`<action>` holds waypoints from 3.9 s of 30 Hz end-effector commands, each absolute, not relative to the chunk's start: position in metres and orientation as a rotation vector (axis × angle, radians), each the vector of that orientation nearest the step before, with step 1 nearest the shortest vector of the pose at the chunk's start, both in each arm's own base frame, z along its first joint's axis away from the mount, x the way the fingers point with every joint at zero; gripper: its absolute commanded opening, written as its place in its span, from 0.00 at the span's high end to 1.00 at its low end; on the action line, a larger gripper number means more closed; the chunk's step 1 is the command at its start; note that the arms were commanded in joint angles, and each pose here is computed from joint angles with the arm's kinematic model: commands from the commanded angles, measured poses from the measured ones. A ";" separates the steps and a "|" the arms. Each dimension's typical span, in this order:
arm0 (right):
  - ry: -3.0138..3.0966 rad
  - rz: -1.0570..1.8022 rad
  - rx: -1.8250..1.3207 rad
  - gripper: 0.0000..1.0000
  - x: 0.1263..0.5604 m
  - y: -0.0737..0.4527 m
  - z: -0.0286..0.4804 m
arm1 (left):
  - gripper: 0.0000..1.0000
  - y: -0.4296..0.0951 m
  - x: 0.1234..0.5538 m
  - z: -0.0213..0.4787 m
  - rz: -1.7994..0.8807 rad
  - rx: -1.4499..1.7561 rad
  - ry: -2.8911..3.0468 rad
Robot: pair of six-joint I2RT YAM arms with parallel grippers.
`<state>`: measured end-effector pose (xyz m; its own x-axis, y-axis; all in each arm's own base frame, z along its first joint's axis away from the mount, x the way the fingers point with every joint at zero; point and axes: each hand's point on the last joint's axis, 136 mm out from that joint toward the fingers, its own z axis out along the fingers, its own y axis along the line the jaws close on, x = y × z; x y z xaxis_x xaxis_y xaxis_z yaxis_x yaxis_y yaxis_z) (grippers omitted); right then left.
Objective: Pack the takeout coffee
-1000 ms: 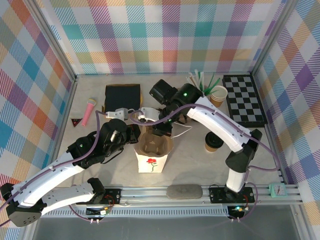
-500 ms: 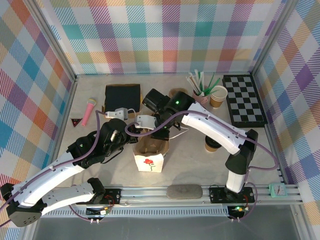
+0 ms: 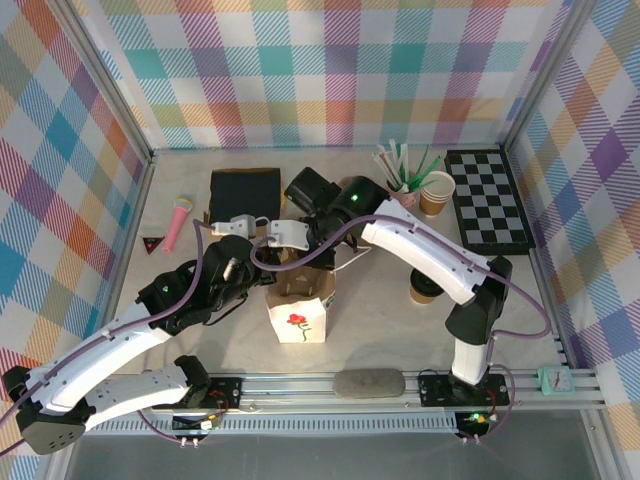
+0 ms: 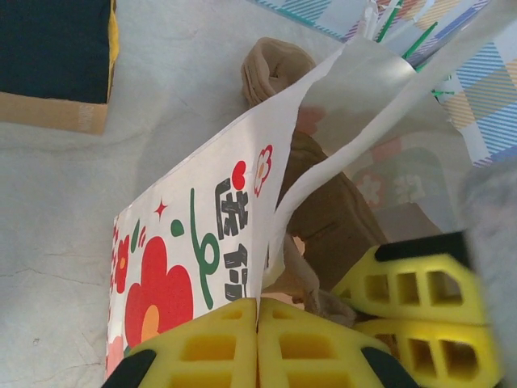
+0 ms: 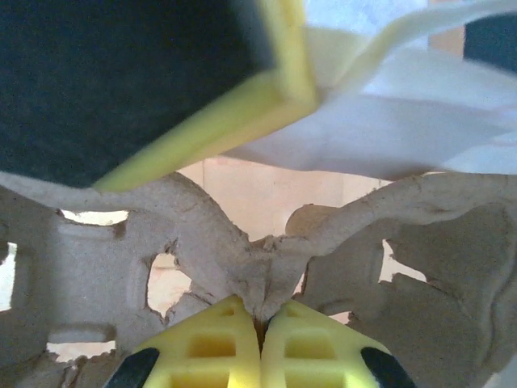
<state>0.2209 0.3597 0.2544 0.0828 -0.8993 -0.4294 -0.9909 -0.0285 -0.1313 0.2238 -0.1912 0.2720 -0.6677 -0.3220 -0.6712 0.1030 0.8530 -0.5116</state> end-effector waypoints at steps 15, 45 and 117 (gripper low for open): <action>1.925 0.509 -1.801 0.91 0.245 0.360 0.280 | 0.92 -0.195 0.223 0.263 -0.682 -0.138 2.246; 2.103 0.435 -1.554 0.94 0.281 0.349 0.268 | 0.87 -0.187 0.227 0.265 -0.645 -0.148 2.245; 2.138 0.288 -1.459 1.00 0.303 0.336 0.264 | 0.73 -0.165 0.193 0.253 -0.421 0.025 2.416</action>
